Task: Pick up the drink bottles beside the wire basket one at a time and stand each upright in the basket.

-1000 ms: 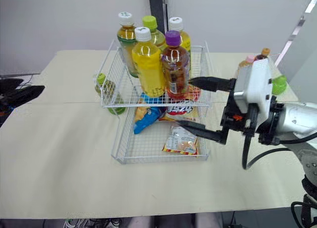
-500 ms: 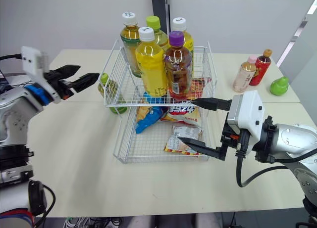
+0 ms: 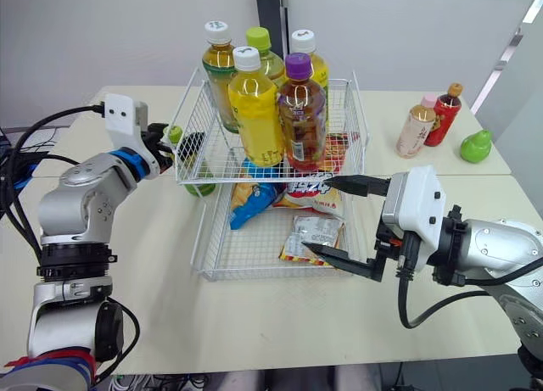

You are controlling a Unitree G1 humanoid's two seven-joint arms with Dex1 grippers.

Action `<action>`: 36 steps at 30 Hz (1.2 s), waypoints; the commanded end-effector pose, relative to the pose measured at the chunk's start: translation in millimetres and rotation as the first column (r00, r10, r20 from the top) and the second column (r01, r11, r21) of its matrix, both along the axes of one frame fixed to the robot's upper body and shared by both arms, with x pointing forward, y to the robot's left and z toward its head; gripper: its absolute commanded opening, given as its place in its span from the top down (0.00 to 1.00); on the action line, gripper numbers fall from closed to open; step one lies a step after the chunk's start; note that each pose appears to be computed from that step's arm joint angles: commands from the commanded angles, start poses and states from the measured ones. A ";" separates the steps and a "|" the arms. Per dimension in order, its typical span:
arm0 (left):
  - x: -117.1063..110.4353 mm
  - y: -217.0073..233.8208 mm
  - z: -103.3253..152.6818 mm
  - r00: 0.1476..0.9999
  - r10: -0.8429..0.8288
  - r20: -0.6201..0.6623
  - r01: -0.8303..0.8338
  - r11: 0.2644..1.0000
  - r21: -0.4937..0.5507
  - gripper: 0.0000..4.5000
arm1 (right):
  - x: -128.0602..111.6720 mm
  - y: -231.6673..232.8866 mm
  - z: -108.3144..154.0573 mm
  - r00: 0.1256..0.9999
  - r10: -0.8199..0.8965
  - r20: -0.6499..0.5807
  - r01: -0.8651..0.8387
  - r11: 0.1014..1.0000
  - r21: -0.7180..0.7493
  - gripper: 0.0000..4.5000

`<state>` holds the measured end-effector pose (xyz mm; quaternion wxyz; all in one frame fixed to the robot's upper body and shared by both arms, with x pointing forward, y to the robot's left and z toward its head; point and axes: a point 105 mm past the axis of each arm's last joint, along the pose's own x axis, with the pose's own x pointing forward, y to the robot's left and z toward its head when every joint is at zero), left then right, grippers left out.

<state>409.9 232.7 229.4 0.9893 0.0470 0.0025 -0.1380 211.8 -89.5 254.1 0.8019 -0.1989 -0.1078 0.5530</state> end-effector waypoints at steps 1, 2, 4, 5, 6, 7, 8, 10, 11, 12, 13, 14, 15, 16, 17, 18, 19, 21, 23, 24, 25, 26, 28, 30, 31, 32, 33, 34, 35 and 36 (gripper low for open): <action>0.6 -0.6 20.0 0.998 0.014 0.069 -0.015 1.000 0.012 0.14 | -3.4 2.0 9.1 0.998 -0.001 0.066 0.001 1.000 0.004 0.00; 0.8 -1.0 19.4 0.998 0.014 0.067 -0.015 1.000 0.010 0.20 | -3.2 2.3 9.1 0.998 -0.001 0.066 0.001 1.000 0.004 0.00; 0.7 -1.6 18.1 0.998 0.014 0.066 -0.014 1.000 0.010 0.34 | -2.7 2.6 9.6 0.998 -0.002 0.068 0.002 1.000 0.006 0.00; 0.5 -1.8 17.5 0.998 0.013 0.065 -0.014 1.000 0.009 0.41 | -2.4 2.6 9.9 0.998 -0.003 0.069 0.003 1.000 0.007 0.00; 0.3 -1.8 17.2 0.998 0.013 0.066 -0.014 1.000 0.009 0.48 | -2.2 2.7 10.3 0.997 -0.004 0.071 0.004 1.000 0.008 0.00; -0.1 -1.9 16.9 0.998 0.013 0.066 -0.014 1.000 0.008 0.55 | -2.0 2.7 10.8 0.997 -0.005 0.075 0.005 1.000 0.011 0.00; -0.7 -1.7 17.4 0.997 0.014 0.069 -0.015 1.000 0.009 0.61 | -1.5 2.8 11.7 0.997 -0.010 0.080 0.008 1.000 0.016 0.00; -1.5 -1.3 18.3 0.997 0.015 0.074 -0.016 1.000 0.009 0.70 | -1.1 3.3 12.7 0.996 -0.014 0.085 0.012 1.000 0.023 0.00; -1.7 -1.0 18.6 0.997 0.016 0.075 -0.017 1.000 0.009 0.70 | -0.9 3.9 13.0 0.996 -0.015 0.086 0.013 1.000 0.026 0.00; -1.8 -0.4 18.9 0.997 0.018 0.076 -0.018 1.000 0.009 0.70 | -0.6 4.5 13.3 0.996 -0.018 0.086 0.015 0.999 0.031 0.00; -1.9 -0.2 19.1 0.997 0.019 0.077 -0.019 1.000 0.009 0.70 | -0.4 4.8 13.6 0.996 -0.019 0.086 0.016 0.999 0.034 0.00; -2.0 0.0 19.3 0.997 0.019 0.078 -0.020 1.000 0.009 0.70 | -0.2 5.0 13.7 0.996 -0.020 0.086 0.017 0.999 0.036 0.00; -2.2 0.3 19.4 0.997 0.021 0.080 -0.022 1.000 0.008 0.70 | -0.2 5.5 13.5 0.996 -0.020 0.085 0.017 0.999 0.037 0.00; -3.1 0.6 19.8 0.996 0.022 0.083 -0.022 1.000 0.009 0.70 | -0.2 6.0 13.2 0.996 -0.019 0.084 0.016 0.999 0.037 0.00; -4.7 1.7 21.1 0.996 0.023 0.089 -0.024 1.000 0.014 0.70 | -0.2 6.4 13.1 0.996 -0.018 0.084 0.015 0.999 0.037 0.00; -7.0 3.4 23.3 0.995 0.023 0.095 -0.025 1.000 0.016 0.70 | -0.4 6.8 13.4 0.996 -0.017 0.085 0.014 0.999 0.038 0.00; -8.7 4.6 24.8 0.995 0.024 0.100 -0.026 0.999 0.018 0.70 | -0.7 7.1 13.6 0.996 -0.017 0.085 0.013 0.999 0.040 0.00; -15.8 9.5 31.5 0.993 0.019 0.112 -0.023 0.999 0.031 0.70 | -1.2 7.0 15.0 0.996 -0.016 0.087 0.012 0.999 0.047 0.00; -27.0 18.0 44.5 0.991 0.009 0.131 -0.017 0.998 0.063 0.70 | -1.0 5.9 17.4 0.996 -0.015 0.088 0.010 0.998 0.058 0.00; -31.2 20.8 49.2 0.991 0.005 0.137 -0.016 0.997 0.077 0.70 | -1.1 5.4 18.1 0.996 -0.015 0.089 0.009 0.998 0.061 0.00; -37.4 25.1 58.9 0.990 -0.008 0.142 -0.004 0.996 0.086 0.70 | -0.9 4.4 18.9 0.996 -0.016 0.092 0.010 0.998 0.060 0.00; -43.5 28.1 68.3 0.989 -0.026 0.146 0.012 0.995 0.097 0.70 | 0.1 2.9 19.4 0.995 -0.020 0.093 0.015 0.998 0.058 0.00; -54.8 31.9 88.7 0.987 -0.070 0.146 0.062 0.996 0.059 0.70 | 3.5 -0.2 20.0 0.995 -0.040 0.090 0.035 0.998 0.053 0.00; -66.0 34.5 104.0 0.983 -0.126 0.137 0.113 0.989 0.099 0.70 | 7.2 -3.2 22.8 0.994 -0.056 0.090 0.051 0.997 0.057 0.00; -71.0 37.0 112.6 0.980 -0.145 0.133 0.130 0.985 0.114 0.70 | 8.4 -4.1 25.5 0.994 -0.057 0.095 0.051 0.997 0.063 0.00; -75.4 39.0 122.3 0.978 -0.159 0.136 0.144 0.983 0.117 0.70 | 8.3 -3.6 28.3 0.993 -0.046 0.107 0.039 0.997 0.069 0.00; -79.8 40.0 132.9 0.974 -0.177 0.141 0.161 0.980 0.120 0.70 | 7.5 -2.4 30.8 0.992 -0.031 0.122 0.023 0.997 0.071 0.00; -83.5 40.0 140.9 0.970 -0.194 0.144 0.177 0.976 0.123 0.70 | 6.6 -1.1 32.0 0.992 -0.016 0.128 0.007 0.998 0.070 0.00; -87.6 39.3 149.9 0.965 -0.216 0.147 0.198 0.972 0.125 0.70 | 5.5 1.3 31.8 0.993 0.004 0.120 -0.012 0.998 0.065 0.00; -91.2 38.5 158.5 0.960 -0.235 0.153 0.218 0.968 0.124 0.70 | 4.5 4.1 32.3 0.993 0.018 0.119 -0.026 0.997 0.070 0.00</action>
